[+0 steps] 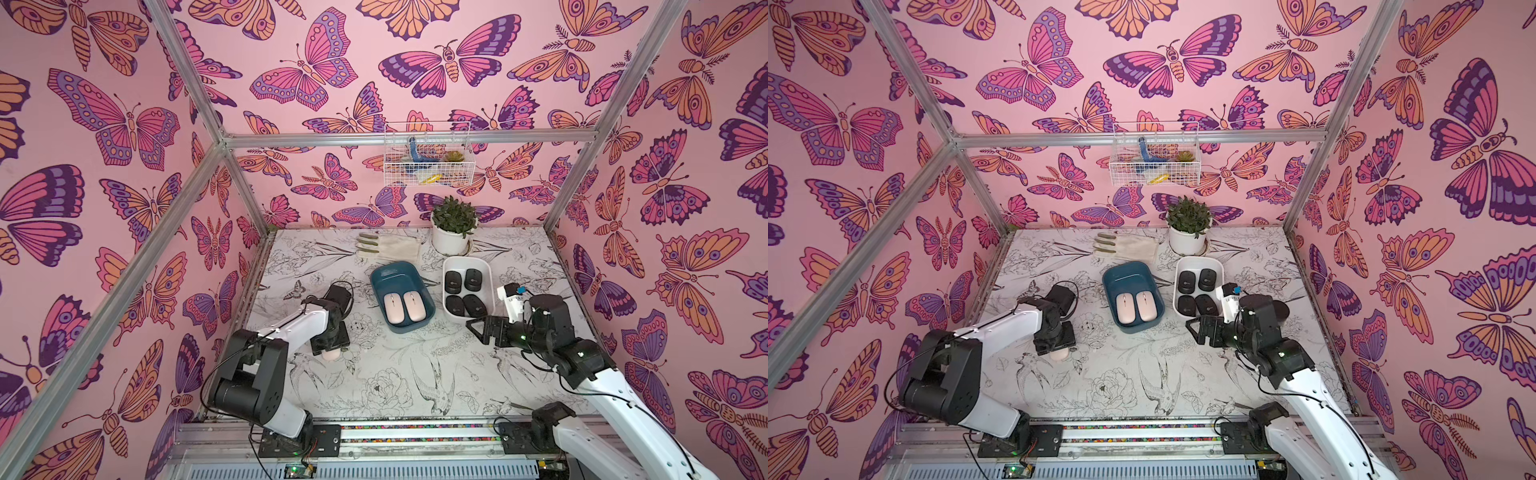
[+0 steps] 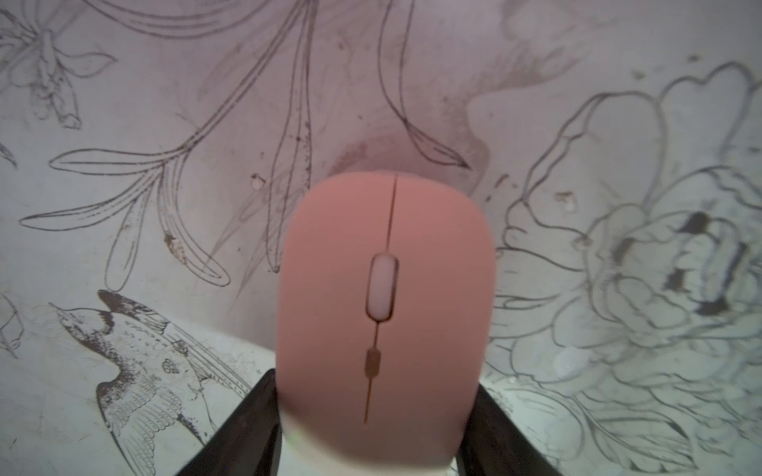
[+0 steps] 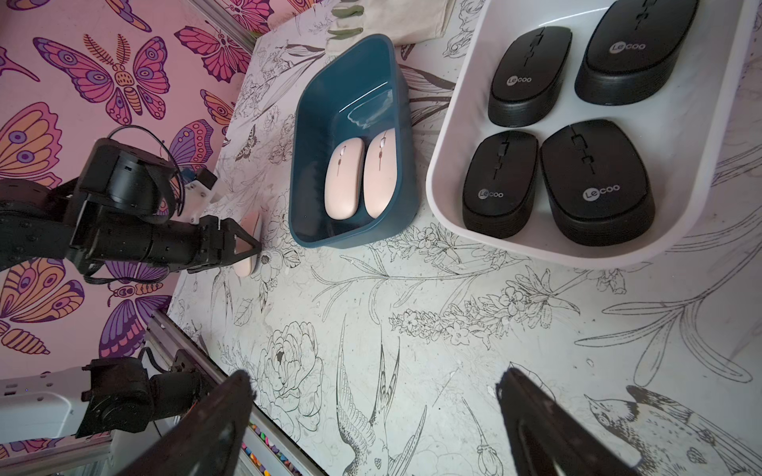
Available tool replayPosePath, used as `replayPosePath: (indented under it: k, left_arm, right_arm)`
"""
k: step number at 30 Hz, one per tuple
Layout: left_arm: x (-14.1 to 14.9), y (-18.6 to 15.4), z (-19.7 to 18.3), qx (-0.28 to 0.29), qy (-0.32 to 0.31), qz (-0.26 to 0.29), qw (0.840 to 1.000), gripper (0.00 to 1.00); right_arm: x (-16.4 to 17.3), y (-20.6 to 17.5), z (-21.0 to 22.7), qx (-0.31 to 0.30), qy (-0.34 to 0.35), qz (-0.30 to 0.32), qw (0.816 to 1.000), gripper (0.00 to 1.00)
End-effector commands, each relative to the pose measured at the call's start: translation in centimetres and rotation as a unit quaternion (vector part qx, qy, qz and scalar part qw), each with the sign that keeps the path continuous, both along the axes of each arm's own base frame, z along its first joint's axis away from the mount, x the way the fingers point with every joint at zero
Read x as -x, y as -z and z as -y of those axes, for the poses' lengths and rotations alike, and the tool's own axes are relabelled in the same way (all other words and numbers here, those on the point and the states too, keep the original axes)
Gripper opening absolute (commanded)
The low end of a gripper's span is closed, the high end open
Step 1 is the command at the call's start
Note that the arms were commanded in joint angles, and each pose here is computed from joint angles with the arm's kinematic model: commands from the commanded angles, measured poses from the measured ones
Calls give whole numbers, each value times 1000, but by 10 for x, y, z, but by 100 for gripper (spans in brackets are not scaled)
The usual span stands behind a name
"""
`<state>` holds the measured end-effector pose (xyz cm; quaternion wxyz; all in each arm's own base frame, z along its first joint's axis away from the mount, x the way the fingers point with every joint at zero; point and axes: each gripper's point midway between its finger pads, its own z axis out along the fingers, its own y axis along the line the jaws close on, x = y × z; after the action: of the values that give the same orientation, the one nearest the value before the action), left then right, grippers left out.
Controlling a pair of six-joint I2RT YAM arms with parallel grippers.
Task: Place the mice by color into the storage box
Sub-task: Pick up the mouse from the center of the board.
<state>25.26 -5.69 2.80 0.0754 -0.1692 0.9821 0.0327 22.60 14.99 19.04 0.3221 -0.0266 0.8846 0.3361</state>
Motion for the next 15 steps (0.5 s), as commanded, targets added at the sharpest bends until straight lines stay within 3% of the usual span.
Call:
replayPosePath:
  k: [1,9,15]
  left_arm:
    - [-7,-26,28,58,6,34,998,58]
    - [-67,-101,130,154,63,108,980,58]
    - [-126,-112,181,195,61,114,972,59]
  right_arm:
    - [-3,-8,-1,-5,4,7,1000,96]
    - [-11,4,-4,2,2,-4,1000,97]
    - [-13,12,-4,11,-3,-10,1000,97]
